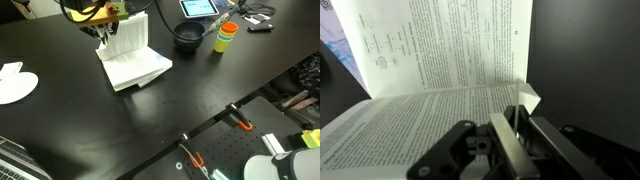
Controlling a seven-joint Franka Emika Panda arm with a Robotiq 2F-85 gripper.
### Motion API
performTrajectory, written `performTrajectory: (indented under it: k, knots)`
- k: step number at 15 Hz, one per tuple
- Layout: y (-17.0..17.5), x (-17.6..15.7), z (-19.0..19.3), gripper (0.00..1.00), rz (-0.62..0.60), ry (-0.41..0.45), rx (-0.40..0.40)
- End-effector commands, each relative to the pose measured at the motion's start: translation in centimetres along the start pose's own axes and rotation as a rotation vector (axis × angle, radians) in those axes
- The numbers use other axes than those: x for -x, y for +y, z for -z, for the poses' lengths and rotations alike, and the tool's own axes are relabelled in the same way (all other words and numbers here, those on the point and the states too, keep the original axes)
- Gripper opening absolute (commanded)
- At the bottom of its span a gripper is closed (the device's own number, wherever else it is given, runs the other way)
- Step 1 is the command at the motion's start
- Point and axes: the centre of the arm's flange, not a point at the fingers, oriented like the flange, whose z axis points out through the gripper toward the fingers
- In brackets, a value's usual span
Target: Open the book, then flip a few pages
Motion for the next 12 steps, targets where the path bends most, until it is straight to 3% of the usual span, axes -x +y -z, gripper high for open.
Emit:
performTrajectory:
  k: [1,6,12]
  knots:
    - [-2.2,-4.0,-2.1,0.05,0.011,0.008,0.080]
    - [-3.4,-6.0,-5.1,0.05,0.050,0.009,0.105]
    - [-5.1,-7.7,-5.9,0.05,0.078,0.047,0.094]
